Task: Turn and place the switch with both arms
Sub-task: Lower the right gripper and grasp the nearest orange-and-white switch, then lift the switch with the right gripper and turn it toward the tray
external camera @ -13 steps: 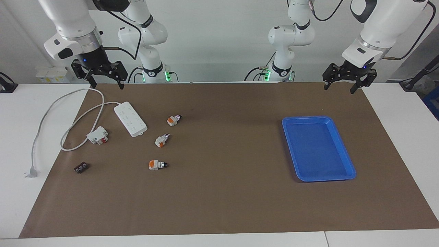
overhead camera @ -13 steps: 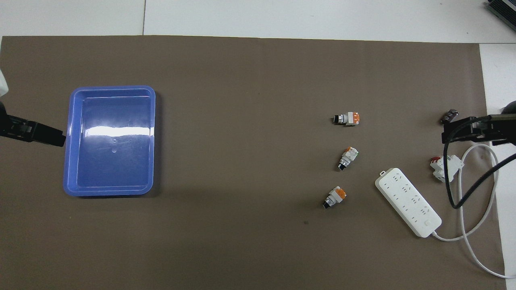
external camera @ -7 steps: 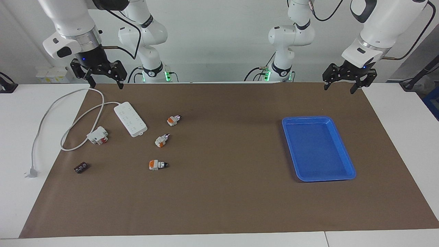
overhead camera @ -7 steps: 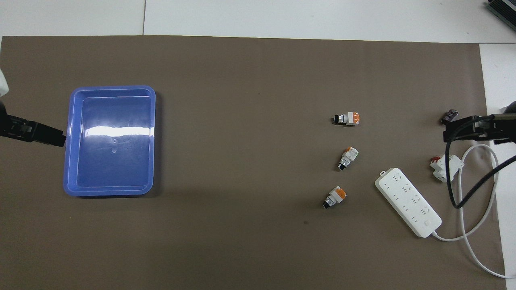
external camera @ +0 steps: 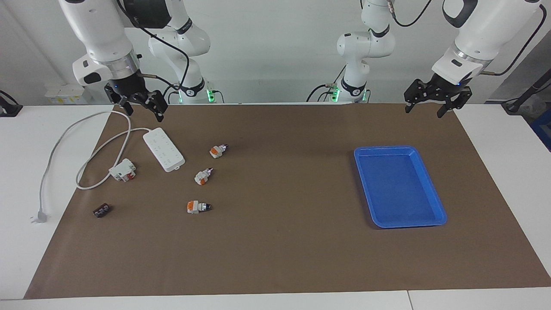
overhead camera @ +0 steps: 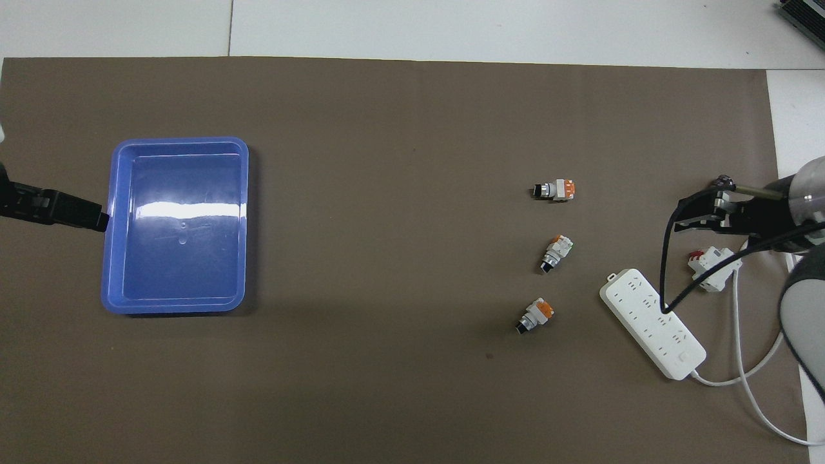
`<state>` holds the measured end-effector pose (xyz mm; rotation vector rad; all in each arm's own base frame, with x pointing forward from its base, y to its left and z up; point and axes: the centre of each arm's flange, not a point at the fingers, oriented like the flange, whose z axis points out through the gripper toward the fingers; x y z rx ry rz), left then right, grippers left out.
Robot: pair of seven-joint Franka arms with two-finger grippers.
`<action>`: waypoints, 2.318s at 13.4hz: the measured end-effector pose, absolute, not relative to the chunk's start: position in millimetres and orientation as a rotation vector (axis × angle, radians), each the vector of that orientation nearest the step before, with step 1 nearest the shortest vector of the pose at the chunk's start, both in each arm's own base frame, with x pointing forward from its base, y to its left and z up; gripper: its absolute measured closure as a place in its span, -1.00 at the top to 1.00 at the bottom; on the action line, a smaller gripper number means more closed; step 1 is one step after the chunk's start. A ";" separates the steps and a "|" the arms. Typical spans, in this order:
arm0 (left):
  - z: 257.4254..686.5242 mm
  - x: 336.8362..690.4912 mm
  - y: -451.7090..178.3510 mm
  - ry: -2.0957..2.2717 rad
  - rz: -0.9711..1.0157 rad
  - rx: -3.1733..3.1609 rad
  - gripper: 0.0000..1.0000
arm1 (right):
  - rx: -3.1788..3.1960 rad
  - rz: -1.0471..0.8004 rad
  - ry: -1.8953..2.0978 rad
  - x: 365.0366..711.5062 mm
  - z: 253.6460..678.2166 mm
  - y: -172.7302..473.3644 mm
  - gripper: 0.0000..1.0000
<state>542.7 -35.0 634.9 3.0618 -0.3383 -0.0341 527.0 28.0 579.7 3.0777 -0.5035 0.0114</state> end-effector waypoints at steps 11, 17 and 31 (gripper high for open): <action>660.3 536.4 -40.4 -0.252 -0.109 3.082 1.00 | 2.980 -0.093 -1.037 428.9 376.4 139.9 0.98; 648.5 530.4 -40.7 -0.234 -0.159 3.082 1.00 | 2.982 -0.126 -1.207 420.4 311.8 137.4 0.98; 652.7 533.0 -35.9 -0.224 -0.076 3.110 1.00 | 2.857 -0.291 -1.591 482.3 351.2 136.1 -0.16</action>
